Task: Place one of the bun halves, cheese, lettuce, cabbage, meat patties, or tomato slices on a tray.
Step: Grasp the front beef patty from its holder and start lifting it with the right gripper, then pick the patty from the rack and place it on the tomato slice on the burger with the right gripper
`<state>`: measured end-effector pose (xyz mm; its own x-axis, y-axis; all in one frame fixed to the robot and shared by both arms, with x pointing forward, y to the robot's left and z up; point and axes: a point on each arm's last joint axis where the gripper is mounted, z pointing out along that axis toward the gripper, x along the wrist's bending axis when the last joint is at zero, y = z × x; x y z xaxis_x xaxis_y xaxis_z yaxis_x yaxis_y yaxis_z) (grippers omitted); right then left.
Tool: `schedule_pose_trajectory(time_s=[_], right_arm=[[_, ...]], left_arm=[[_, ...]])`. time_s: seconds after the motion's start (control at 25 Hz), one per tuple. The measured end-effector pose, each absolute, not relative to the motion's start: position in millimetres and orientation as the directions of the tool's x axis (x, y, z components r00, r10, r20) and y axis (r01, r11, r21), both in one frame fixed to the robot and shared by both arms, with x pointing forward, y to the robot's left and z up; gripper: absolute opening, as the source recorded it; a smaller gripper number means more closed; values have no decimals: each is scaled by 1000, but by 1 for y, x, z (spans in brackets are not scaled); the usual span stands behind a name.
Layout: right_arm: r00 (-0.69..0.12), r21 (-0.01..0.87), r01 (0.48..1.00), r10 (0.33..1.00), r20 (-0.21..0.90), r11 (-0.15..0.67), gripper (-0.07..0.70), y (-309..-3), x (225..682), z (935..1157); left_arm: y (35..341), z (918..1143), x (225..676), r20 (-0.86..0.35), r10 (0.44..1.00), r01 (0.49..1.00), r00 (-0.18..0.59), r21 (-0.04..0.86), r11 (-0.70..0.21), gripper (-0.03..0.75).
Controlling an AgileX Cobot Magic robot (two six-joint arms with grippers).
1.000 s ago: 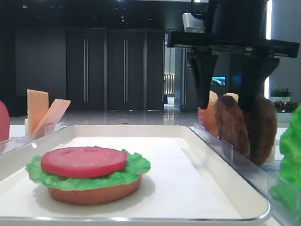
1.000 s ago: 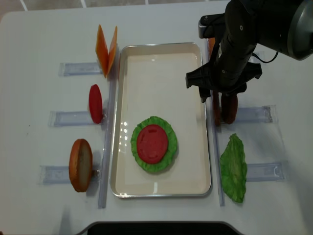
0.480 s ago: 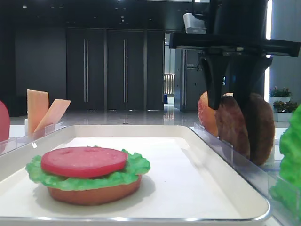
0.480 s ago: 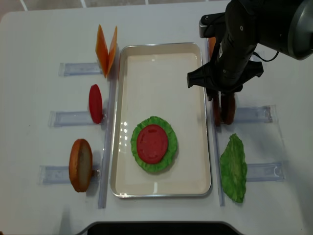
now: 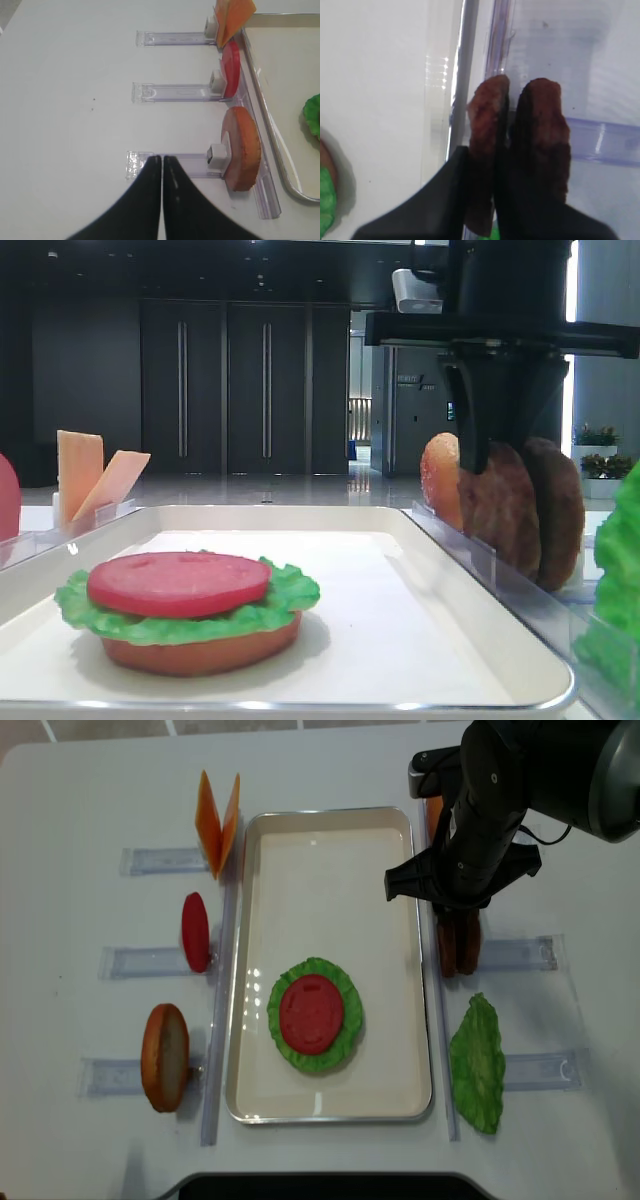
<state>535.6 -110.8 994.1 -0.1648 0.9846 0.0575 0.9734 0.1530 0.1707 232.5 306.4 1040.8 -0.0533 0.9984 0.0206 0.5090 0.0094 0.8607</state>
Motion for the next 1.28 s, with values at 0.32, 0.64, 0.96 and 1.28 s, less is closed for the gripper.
schedule_pose_trajectory(time_s=[0.32, 0.64, 0.96, 1.28], right_arm=[[-171, 172, 972, 984, 52, 160, 110, -111, 535, 995], [-177, 214, 964, 982, 68, 160, 108, -115, 531, 1012], [-181, 307, 942, 975, 131, 134, 107, -122, 516, 1052], [-277, 311, 936, 890, 362, 166, 107, -112, 491, 1085]], left_arm=[[306, 1041, 233, 21, 998, 509, -53, 861, 9, -1], [306, 1041, 233, 21, 998, 509, -53, 861, 9, -1], [306, 1041, 233, 21, 998, 509, -53, 861, 9, -1], [306, 1041, 233, 21, 998, 509, -53, 861, 9, -1]])
